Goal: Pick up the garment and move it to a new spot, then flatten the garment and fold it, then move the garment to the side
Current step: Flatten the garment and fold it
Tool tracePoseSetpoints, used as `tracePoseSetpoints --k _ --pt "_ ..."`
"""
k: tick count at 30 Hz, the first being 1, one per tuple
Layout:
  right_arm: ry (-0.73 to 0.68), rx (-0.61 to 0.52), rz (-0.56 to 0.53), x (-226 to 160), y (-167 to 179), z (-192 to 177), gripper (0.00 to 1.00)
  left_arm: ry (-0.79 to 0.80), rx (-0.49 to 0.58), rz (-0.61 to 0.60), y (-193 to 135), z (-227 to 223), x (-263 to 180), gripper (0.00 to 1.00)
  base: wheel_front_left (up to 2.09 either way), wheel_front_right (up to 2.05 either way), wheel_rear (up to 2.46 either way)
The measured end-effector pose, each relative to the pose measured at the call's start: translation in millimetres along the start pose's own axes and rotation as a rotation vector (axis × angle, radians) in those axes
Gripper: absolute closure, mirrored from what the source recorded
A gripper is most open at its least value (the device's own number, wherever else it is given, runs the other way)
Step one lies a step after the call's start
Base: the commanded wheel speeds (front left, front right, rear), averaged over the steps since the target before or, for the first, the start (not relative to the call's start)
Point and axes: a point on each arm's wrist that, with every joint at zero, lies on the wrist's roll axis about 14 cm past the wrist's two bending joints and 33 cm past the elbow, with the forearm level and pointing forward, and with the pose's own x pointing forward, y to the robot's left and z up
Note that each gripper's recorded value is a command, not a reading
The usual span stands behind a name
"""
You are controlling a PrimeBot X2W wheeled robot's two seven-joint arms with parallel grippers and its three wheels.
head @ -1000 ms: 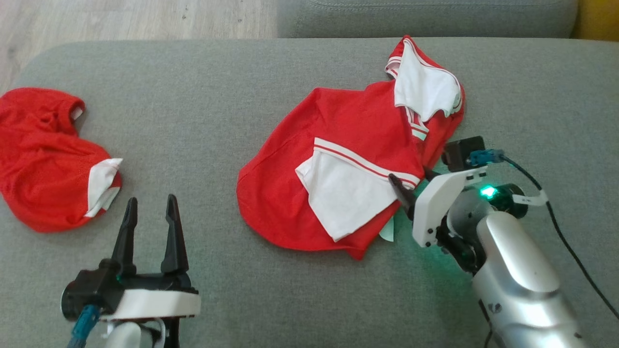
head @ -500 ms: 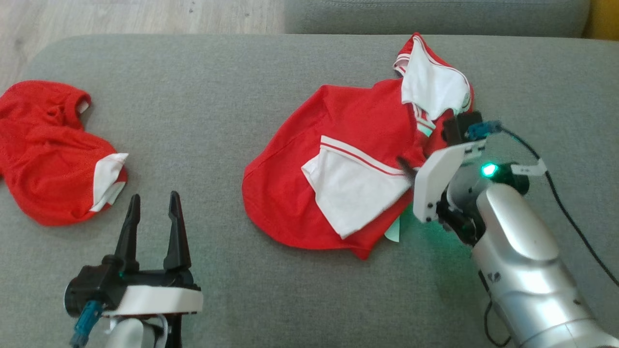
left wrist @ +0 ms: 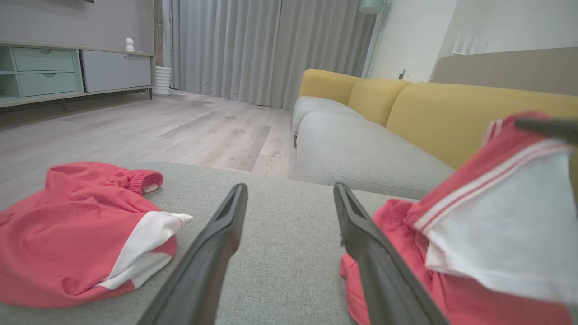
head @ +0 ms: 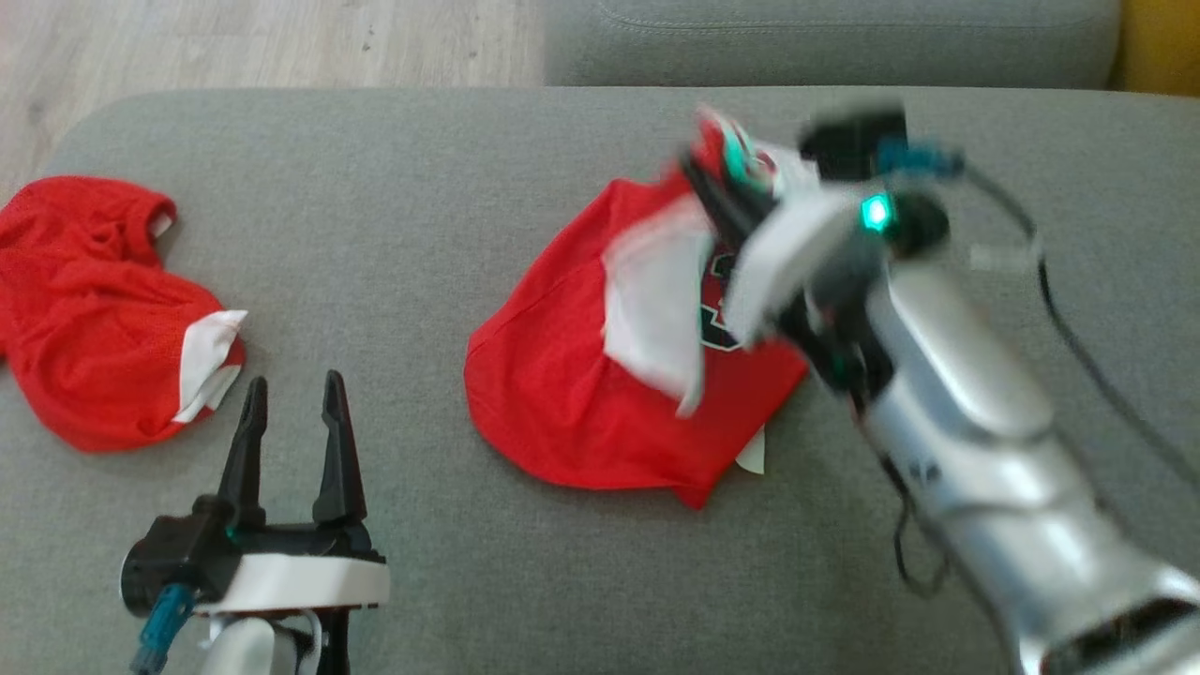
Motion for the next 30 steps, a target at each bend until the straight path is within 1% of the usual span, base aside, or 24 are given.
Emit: tracePoseSetpoints --k 1,4,6,8,10,12,14,16,18,21,24,27,28,29,30 --pt "-0.056 -0.033 0.027 2 8 22 1.0 -0.003 0.0 -0.002 -1 1 0 0.0 0.0 0.0 0.0" --pt "-0.194 -0.061 0.08 2 24 81 1.0 -0.012 0.005 -0.011 -3 4 1 0.0 0.0 0.0 0.0" --pt "-0.205 -0.06 0.095 -1 28 94 1.0 -0.017 0.005 -0.014 -5 5 0 0.0 0.0 0.0 0.0" --pt "-0.134 -0.062 0.095 -4 27 81 1.0 -0.024 0.004 -0.018 -6 8 1 0.0 0.0 0.0 0.0" --pt "-0.035 -0.058 0.068 -16 10 54 1.0 -0.029 0.004 -0.021 -7 9 1 0.0 0.0 0.0 0.0" --pt "0.077 -0.043 -0.021 -38 -30 19 1.0 -0.029 0.003 -0.019 -6 9 1 0.0 0.0 0.0 0.0" --pt "0.165 -0.007 -0.151 -71 -82 -13 1.0 -0.022 0.002 -0.008 -3 7 0 0.0 0.0 0.0 0.0" --pt "0.218 0.009 -0.285 -106 -125 -34 1.0 -0.013 0.003 -0.002 -2 3 -1 0.0 0.0 0.0 0.0" --pt "0.233 0.006 -0.391 -132 -154 -41 1.0 -0.012 0.002 -0.008 -4 3 2 0.0 0.0 0.0 0.0" --pt "0.241 -0.028 -0.506 -156 -180 -46 1.0 -0.009 0.001 -0.015 -7 1 6 0.0 0.0 0.0 0.0" --pt "0.244 -0.025 -0.581 -167 -195 -56 1.0 0.002 0.0 -0.019 -8 -3 9 0.0 0.0 0.0 0.0" --pt "0.208 0.006 -0.644 -170 -206 -66 1.0 0.012 -0.001 -0.023 -9 -6 11 0.0 0.0 0.0 0.0" --pt "0.208 0.006 -0.644 -170 -206 -66 0.0 0.012 -0.001 -0.023 -9 -6 11 0.0 0.0 0.0 0.0" --pt "0.197 -0.002 -0.682 -172 -212 -73 0.0 0.018 -0.001 -0.021 -8 -8 11 0.0 0.0 0.0 0.0" --pt "0.195 -0.011 -0.695 -172 -213 -76 0.0 0.019 -0.001 -0.022 -8 -9 11 0.0 0.0 0.0 0.0"
